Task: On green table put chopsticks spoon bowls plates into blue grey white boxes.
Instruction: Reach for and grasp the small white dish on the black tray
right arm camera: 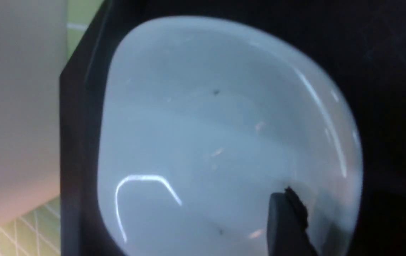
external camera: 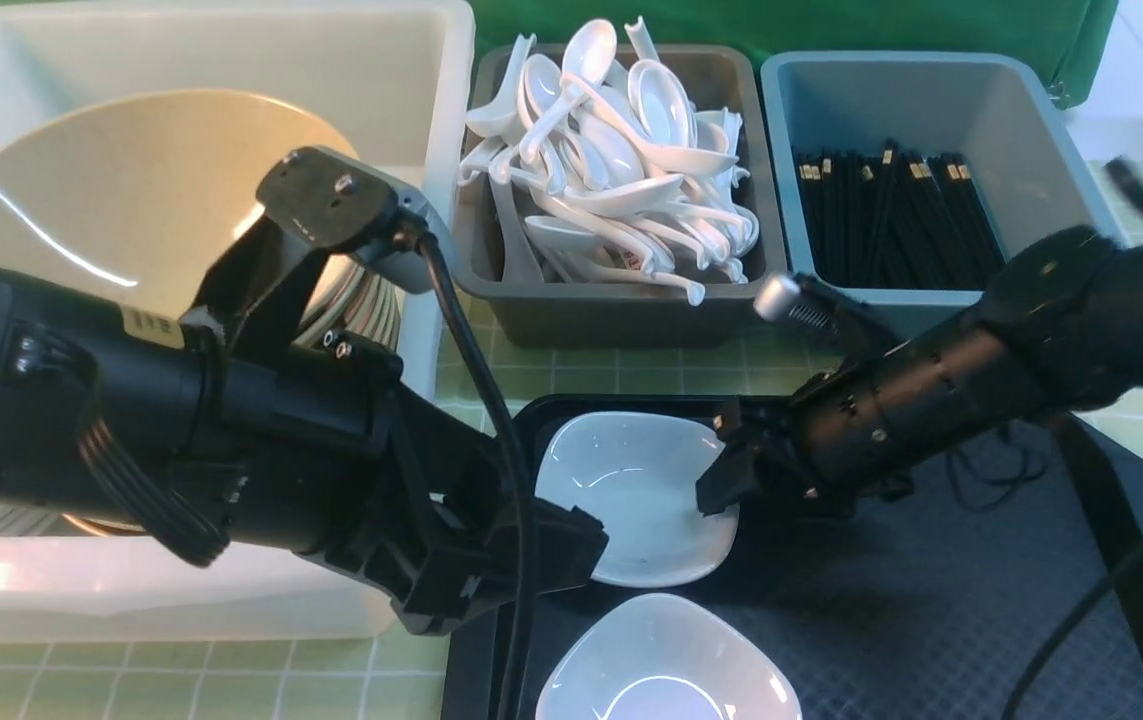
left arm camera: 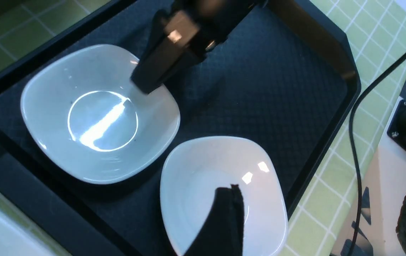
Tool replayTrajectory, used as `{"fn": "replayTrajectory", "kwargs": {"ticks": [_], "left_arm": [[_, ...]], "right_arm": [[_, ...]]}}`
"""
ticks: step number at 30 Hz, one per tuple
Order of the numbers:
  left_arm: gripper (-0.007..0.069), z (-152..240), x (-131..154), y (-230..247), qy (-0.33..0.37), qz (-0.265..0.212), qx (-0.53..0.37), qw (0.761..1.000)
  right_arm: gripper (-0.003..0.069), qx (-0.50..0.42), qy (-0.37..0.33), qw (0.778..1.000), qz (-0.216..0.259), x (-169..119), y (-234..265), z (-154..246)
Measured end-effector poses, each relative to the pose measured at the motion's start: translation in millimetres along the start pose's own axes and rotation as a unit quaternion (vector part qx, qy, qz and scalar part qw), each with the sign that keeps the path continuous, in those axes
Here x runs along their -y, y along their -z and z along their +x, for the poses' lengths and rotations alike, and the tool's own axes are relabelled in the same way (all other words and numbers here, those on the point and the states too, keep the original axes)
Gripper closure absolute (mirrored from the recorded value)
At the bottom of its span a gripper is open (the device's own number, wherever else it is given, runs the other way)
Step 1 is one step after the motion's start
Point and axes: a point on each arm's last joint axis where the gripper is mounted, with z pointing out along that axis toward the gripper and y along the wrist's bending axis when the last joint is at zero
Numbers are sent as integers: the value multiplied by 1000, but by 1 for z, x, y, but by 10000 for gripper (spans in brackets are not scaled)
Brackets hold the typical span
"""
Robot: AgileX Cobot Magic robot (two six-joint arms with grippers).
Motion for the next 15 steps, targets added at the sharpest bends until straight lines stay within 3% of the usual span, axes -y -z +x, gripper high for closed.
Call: {"fn": "replayTrajectory", "kwargs": {"ticks": [3, 8, 15], "left_arm": [[64, 0, 0, 0, 1, 0, 1, 1000], [64, -1, 1, 0, 6, 4, 5, 1000], [64, -1, 1, 0, 7, 6, 5, 1000]], "right_arm": [[379, 3, 3, 1000, -14, 1, -4, -2], [582, 12, 35, 999, -21, 6, 1, -6], [608, 26, 61, 997, -47, 21, 59, -10]]}}
